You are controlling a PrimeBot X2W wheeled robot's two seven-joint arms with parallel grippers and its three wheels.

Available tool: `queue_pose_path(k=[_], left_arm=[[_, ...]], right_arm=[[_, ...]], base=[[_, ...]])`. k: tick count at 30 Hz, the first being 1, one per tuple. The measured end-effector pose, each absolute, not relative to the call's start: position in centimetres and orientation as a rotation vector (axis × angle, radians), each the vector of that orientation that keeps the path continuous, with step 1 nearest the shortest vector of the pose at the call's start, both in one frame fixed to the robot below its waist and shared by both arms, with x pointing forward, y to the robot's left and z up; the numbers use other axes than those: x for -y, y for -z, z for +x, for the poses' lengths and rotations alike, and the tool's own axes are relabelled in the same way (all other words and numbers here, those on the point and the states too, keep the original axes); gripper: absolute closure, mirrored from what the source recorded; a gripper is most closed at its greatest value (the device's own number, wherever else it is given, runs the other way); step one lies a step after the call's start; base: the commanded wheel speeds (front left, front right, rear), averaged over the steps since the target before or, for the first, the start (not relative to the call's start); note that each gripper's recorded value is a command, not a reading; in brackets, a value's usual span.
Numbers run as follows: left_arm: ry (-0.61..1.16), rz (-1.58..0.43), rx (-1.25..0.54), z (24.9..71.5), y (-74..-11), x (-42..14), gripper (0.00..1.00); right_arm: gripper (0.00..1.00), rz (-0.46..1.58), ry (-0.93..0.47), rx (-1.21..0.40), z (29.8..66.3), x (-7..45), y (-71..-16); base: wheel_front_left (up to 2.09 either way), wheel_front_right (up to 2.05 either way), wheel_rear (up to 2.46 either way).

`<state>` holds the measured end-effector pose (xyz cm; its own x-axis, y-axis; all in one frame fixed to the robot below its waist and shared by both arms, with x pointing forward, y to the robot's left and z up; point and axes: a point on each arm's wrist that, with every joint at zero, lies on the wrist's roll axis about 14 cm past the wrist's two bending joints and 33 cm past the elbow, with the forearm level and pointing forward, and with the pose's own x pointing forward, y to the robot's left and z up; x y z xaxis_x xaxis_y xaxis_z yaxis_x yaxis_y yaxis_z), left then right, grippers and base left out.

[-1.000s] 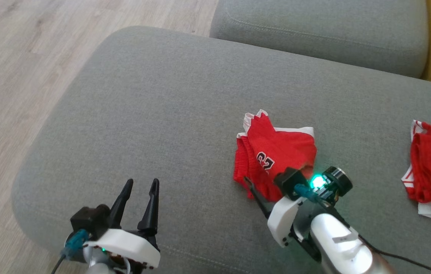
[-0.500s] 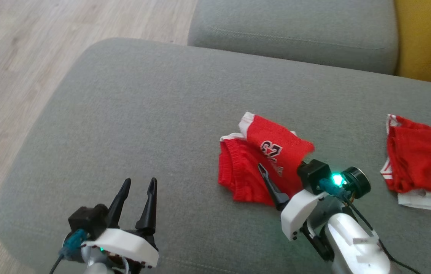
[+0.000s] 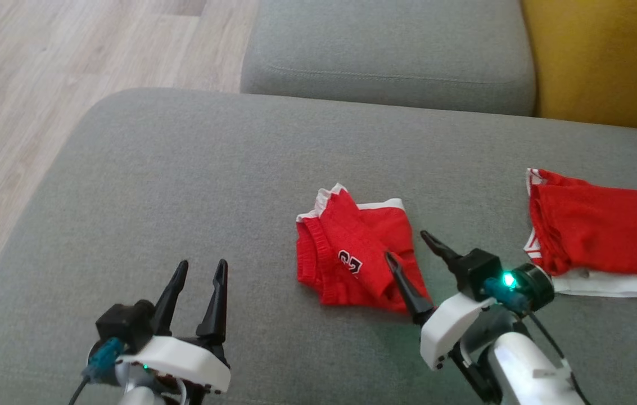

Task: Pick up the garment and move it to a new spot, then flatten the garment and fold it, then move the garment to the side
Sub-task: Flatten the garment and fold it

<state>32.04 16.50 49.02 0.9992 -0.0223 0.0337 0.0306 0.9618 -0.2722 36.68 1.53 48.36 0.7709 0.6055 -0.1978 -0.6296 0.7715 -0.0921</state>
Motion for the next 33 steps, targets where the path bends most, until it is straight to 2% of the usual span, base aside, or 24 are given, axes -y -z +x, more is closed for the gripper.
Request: queue_pose_path(k=[11,21,31,32,33], left_arm=[[0.072,-0.28,0.077,32.8,-50.7,-15.4,0.0],[0.111,-0.289,0.064,33.4,-50.5,-14.0,0.0],[0.1,-0.293,0.033,33.0,-49.5,-14.1,0.0],[0.097,-0.293,0.032,33.0,-49.5,-14.2,0.0],[0.094,-0.293,0.03,32.9,-49.4,-14.2,0.0]], right_arm=[[0.0,0.005,-0.522,-0.039,37.7,2.7,-51.5],[0.0,0.075,-0.346,-0.04,37.4,8.5,-49.1],[0.0,0.082,-0.331,-0.066,37.5,8.9,-47.8],[0.04,0.081,-0.339,-0.07,37.6,8.6,-47.7],[1.0,0.079,-0.35,-0.074,37.8,8.2,-47.6]], base=[[0.0,0.0,0.0],[0.0,0.0,0.0],[0.0,0.0,0.0],[0.0,0.0,0.0],[0.0,0.0,0.0]])
